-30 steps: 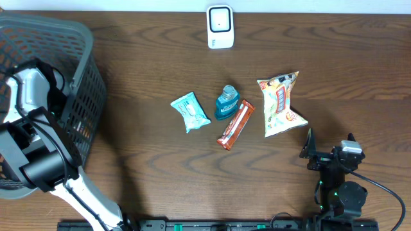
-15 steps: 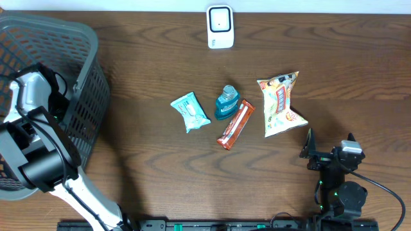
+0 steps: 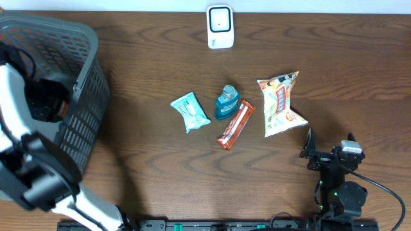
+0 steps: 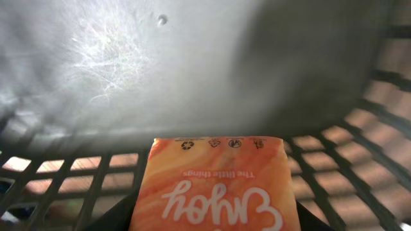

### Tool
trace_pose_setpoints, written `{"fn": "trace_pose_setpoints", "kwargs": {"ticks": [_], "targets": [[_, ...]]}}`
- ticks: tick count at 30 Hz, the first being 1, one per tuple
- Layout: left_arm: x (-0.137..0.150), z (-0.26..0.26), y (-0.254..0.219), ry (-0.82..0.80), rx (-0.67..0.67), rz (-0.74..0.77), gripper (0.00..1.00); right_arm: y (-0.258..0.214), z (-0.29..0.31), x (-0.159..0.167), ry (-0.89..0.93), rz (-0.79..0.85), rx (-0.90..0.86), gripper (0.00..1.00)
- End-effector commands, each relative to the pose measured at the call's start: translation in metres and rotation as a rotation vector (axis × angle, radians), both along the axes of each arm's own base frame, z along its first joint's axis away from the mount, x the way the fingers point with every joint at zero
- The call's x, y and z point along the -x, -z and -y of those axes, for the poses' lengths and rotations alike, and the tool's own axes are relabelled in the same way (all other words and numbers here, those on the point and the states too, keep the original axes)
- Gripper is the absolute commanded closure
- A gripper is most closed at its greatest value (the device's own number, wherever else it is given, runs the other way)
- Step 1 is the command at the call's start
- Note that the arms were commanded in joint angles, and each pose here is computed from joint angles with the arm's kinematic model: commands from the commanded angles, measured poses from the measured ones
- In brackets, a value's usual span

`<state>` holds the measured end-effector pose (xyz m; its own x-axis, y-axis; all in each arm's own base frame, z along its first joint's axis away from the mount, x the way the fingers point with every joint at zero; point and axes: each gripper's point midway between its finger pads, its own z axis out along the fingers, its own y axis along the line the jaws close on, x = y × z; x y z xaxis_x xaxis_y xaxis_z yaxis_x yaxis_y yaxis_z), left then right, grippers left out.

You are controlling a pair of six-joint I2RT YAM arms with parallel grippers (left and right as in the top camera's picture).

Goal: Scan the item barcode
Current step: 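Reach the left gripper into the basket and grasp the orange tissue pack, then carry the orange tissue pack toward the scanner with the left gripper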

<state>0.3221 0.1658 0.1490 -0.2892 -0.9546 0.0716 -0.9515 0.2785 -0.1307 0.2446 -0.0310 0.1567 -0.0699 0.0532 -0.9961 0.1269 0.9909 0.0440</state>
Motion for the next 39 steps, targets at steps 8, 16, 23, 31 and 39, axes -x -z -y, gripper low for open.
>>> {"fn": "trace_pose_setpoints", "kwargs": {"ticks": [8, 16, 23, 31, 39], "targets": [[0.022, 0.026, -0.147, 0.037, -0.214, 0.427, 0.51, 0.000, 0.002, 0.001, 0.009, 0.001, 0.001, 0.01], [0.038, 0.108, -0.232, 0.203, -0.270, 0.757, 0.51, 0.000, 0.002, 0.001, 0.009, 0.000, 0.001, 0.01], [0.038, 0.182, -0.245, 0.451, -0.269, 0.834, 0.51, 0.000, 0.002, 0.001, 0.009, 0.001, 0.001, 0.01], [0.017, 0.244, -0.202, 0.674, -0.287, 0.704, 0.51, 0.000, 0.002, 0.001, 0.009, 0.001, 0.001, 0.01], [-0.003, 0.298, -0.141, 0.863, -0.369, 0.516, 0.51, 0.000, 0.002, 0.001, 0.009, 0.001, 0.001, 0.01]]}}
